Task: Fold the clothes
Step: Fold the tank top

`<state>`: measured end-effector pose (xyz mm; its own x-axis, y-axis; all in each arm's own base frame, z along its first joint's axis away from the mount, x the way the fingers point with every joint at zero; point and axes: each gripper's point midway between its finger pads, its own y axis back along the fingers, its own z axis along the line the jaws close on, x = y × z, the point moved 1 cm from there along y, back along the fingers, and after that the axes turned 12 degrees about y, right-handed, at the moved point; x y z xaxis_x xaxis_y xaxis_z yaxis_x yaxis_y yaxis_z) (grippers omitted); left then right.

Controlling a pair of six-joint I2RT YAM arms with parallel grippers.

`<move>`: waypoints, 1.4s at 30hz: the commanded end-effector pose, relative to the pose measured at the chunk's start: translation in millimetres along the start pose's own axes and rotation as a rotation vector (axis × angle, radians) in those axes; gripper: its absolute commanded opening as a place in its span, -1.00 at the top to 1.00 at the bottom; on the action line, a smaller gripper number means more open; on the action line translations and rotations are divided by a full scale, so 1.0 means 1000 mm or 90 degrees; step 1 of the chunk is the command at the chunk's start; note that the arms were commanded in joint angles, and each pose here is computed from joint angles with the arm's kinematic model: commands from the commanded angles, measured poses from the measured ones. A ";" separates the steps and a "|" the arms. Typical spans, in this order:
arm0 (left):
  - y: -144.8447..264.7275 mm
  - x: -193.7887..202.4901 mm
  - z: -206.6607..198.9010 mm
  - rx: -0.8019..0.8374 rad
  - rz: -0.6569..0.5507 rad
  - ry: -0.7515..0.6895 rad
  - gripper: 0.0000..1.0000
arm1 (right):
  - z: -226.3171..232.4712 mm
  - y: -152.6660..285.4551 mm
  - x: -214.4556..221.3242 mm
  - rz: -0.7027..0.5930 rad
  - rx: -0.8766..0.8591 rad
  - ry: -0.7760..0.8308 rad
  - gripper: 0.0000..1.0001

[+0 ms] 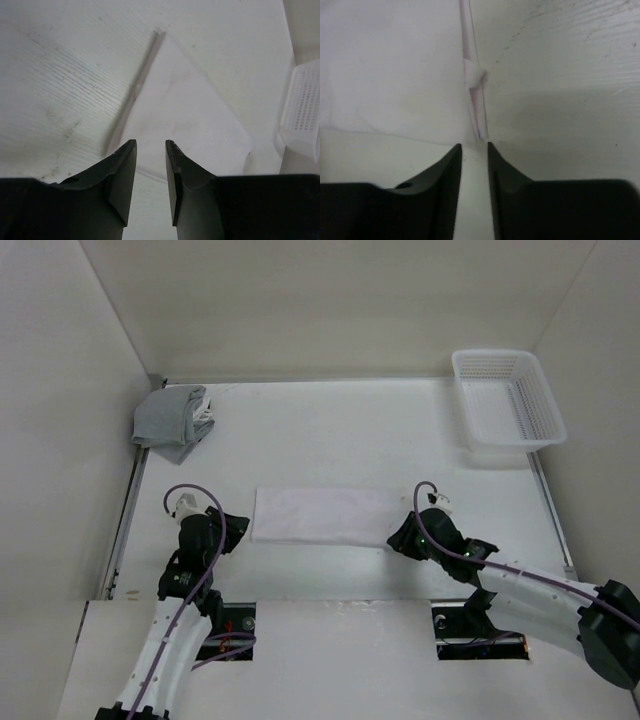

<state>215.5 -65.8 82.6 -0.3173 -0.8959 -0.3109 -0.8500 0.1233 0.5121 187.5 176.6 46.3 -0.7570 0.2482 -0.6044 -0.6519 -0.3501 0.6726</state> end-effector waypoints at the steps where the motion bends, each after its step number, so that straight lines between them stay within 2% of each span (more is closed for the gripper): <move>1: 0.003 -0.015 -0.009 0.014 -0.039 0.001 0.43 | 0.007 0.000 -0.012 -0.034 -0.010 -0.014 0.19; 3: 0.003 -0.019 -0.019 0.032 -0.047 -0.002 0.44 | 0.008 -0.002 -0.032 -0.080 -0.020 -0.010 0.05; 7: -0.006 -0.017 -0.036 0.058 -0.041 -0.012 0.45 | 0.011 -0.014 -0.063 -0.110 -0.045 -0.014 0.02; 13: -0.016 -0.001 -0.063 0.100 -0.025 -0.047 0.48 | 0.009 -0.039 -0.063 -0.071 -0.090 -0.042 0.04; 17: -0.016 0.004 -0.079 0.124 -0.035 -0.066 0.48 | 0.016 -0.049 -0.051 -0.042 -0.130 -0.069 0.19; 21: -0.019 0.012 -0.091 0.140 -0.026 -0.078 0.48 | 0.020 -0.059 -0.047 -0.025 -0.145 -0.086 0.47; 24: -0.019 0.016 -0.097 0.152 -0.019 -0.077 0.48 | 0.017 -0.062 -0.051 -0.035 -0.140 -0.100 0.79; 26: -0.018 0.019 -0.101 0.161 -0.014 -0.076 0.48 | 0.012 -0.054 -0.063 -0.077 -0.126 -0.114 0.90; 35: -0.024 0.042 -0.111 0.172 0.022 -0.101 0.47 | -0.018 0.007 -0.088 -0.190 -0.034 -0.070 0.94; 39: -0.024 0.050 -0.122 0.191 0.033 -0.106 0.47 | -0.008 0.041 -0.122 -0.239 -0.016 -0.005 0.93; 42: -0.024 0.053 -0.126 0.198 0.039 -0.107 0.47 | 0.011 0.051 -0.141 -0.240 -0.006 0.049 0.92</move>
<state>256.5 -159.1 112.4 -0.4618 -0.7809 -0.4208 -0.8671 0.2974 0.3997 253.5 137.1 144.2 -0.4877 0.3969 -0.7776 -0.8694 -0.3018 0.3912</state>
